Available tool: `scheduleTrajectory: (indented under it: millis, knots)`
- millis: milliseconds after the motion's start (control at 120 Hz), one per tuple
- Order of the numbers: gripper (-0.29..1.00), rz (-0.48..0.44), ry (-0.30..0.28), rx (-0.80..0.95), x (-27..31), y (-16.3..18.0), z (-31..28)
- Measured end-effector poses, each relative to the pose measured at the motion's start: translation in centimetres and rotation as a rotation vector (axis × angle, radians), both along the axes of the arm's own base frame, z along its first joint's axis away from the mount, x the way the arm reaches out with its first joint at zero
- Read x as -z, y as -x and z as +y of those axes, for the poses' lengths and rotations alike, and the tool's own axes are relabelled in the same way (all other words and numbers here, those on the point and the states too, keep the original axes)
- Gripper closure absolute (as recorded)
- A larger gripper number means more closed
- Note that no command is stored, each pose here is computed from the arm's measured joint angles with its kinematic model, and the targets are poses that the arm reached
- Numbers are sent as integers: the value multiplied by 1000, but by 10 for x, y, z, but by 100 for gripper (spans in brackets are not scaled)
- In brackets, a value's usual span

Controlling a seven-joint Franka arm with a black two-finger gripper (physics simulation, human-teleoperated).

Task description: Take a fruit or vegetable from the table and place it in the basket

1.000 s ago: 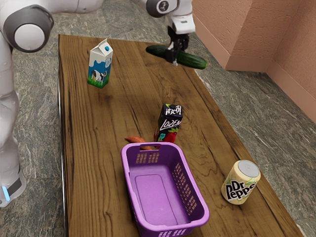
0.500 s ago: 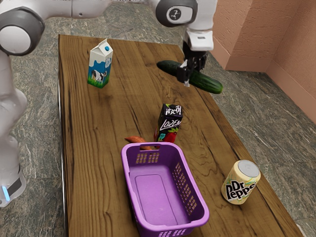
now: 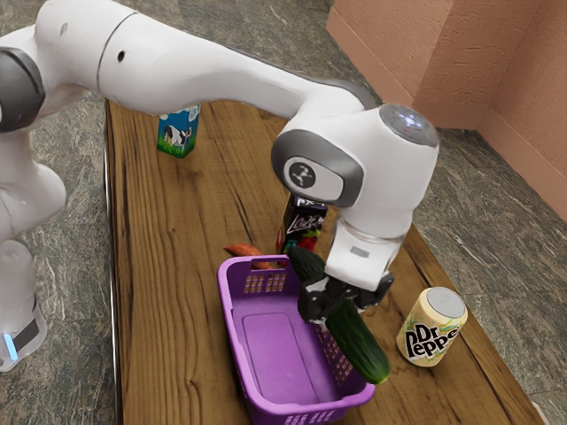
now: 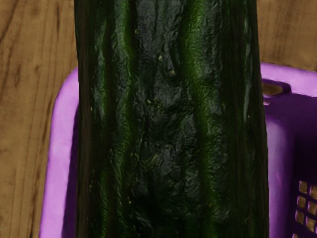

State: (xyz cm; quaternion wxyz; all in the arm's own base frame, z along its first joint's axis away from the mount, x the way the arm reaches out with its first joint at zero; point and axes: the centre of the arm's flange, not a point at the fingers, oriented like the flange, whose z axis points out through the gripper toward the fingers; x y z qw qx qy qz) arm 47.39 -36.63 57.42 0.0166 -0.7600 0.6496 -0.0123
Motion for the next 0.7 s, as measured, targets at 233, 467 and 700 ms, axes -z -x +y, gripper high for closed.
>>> scheduleTrajectory:
  millis: [233,467,700]
  knots:
    - [51,15,-7,-73,6,-9,20]
    - [50,24,-12,-145,10,-20,45]
    - [10,28,-4,-142,8,-11,40]
